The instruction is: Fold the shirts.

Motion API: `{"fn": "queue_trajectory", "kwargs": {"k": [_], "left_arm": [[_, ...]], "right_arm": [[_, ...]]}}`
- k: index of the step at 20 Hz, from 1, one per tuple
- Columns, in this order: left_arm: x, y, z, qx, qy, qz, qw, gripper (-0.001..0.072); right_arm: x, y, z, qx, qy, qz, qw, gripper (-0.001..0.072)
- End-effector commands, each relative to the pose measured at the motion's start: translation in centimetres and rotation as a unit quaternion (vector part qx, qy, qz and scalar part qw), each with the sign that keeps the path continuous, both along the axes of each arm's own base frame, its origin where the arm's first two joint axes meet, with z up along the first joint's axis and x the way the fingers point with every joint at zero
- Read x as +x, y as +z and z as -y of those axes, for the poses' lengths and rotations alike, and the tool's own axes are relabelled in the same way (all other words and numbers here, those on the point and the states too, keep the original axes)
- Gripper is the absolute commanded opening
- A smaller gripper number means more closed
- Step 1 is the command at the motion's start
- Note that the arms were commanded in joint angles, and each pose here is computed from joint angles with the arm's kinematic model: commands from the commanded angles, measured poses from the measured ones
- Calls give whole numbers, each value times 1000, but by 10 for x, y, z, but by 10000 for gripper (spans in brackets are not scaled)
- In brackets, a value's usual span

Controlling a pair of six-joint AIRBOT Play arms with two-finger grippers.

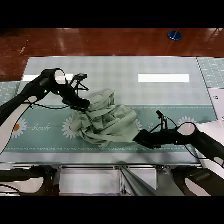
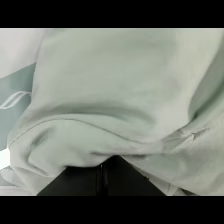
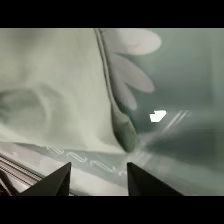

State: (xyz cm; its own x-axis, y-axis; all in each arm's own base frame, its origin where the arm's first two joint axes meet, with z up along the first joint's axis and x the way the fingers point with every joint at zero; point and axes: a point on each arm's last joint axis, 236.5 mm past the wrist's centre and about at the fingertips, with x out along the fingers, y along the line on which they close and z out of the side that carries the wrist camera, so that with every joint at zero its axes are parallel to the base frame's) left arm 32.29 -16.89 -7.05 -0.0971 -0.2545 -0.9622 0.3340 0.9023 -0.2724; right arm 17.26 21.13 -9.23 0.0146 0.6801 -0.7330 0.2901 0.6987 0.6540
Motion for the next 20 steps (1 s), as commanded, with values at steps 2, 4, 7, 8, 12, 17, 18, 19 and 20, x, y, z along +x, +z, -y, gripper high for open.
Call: {"fn": "queue_trajectory", "kwargs": {"k": [2, 4, 7, 8, 12, 17, 18, 19, 20], "left_arm": [[6, 5, 16, -34, 17, 7, 999, 17], [8, 8, 24, -53, 27, 10, 998, 17], [9, 9, 29, -62, 31, 9, 998, 17], [10, 11, 29, -65, 34, 10, 997, 17], [53, 91, 11, -109, 71, 97, 987, 17], [104, 307, -57, -231, 189, 332, 895, 16], [98, 350, -68, -250, 200, 377, 869, 17], [88, 389, -79, -260, 207, 422, 843, 17], [73, 428, -92, -260, 211, 470, 817, 17]], "right_arm": [[33, -9, -16, 31, -31, 10, 999, 404], [49, -10, -28, 24, -26, 33, 999, 392], [66, -9, -55, 18, -1, 53, 998, 240], [73, -4, -62, 22, 18, 65, 997, 80], [115, 85, -64, 28, 124, 179, 976, 20], [190, 341, 19, -70, 84, 462, 880, 20], [179, 390, 31, -88, 85, 509, 852, 19], [164, 431, 39, -105, 86, 548, 826, 20], [144, 469, 48, -122, 85, 585, 797, 20]]}}
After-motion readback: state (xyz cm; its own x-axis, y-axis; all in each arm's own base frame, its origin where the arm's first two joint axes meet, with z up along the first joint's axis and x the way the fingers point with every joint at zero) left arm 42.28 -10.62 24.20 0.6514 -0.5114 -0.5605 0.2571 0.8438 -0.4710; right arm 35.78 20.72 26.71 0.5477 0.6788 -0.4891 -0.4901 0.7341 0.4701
